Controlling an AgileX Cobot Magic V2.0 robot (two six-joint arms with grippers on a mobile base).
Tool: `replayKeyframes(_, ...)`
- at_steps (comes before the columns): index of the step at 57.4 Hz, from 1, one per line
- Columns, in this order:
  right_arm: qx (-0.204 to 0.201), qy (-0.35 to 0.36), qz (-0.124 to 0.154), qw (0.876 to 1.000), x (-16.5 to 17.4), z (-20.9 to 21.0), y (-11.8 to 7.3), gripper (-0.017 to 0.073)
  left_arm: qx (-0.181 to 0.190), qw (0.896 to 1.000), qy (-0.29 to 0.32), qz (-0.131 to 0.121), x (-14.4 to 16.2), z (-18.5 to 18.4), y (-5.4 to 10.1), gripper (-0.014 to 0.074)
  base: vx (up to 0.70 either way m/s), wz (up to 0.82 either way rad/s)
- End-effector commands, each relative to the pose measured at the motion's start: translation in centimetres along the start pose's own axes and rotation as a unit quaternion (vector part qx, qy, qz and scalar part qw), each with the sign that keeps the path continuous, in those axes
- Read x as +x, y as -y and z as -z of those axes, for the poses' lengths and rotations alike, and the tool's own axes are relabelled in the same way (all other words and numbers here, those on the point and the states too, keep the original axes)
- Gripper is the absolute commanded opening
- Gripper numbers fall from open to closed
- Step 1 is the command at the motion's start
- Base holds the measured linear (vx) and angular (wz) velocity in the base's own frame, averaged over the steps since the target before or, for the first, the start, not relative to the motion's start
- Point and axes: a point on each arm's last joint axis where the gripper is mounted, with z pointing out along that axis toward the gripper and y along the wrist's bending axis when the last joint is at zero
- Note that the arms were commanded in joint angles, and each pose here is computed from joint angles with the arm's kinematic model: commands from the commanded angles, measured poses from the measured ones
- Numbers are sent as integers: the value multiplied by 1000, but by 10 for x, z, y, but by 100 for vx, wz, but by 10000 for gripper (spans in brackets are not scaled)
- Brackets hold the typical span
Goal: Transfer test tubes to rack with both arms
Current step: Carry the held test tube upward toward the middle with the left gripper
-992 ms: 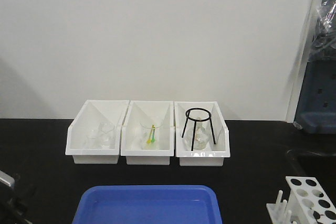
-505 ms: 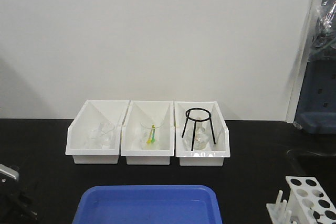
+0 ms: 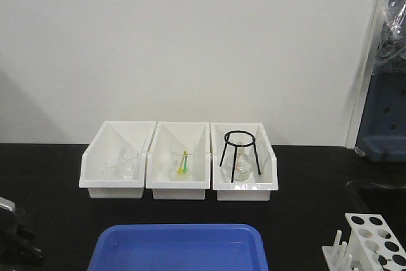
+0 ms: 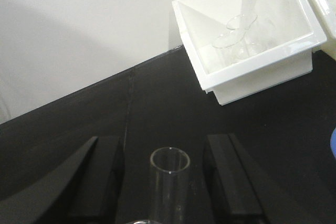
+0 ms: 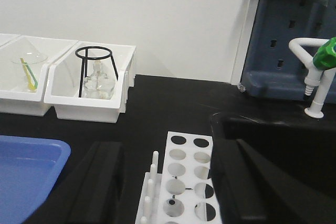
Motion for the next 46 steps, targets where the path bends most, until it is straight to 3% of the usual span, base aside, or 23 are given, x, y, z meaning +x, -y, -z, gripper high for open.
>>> replayKeyframes(1,5,51,0,999,-17,0,2,442,-29,998,57,11,-21,1,-9,475,0,0)
replayKeyframes(16,5,50,0,999,-17,0,2,442,-27,998,52,7,-20,1,-9,475,0,0)
replayKeyframes(27,5,45,0,999,-16,0,2,442,-27,998,45,-41,-14,-3,-7,475,0,0)
replayKeyframes(46,4,28,0,1000,-13,0,2,442,-32,997,50,-42,-5,-10,-3,475,0,0)
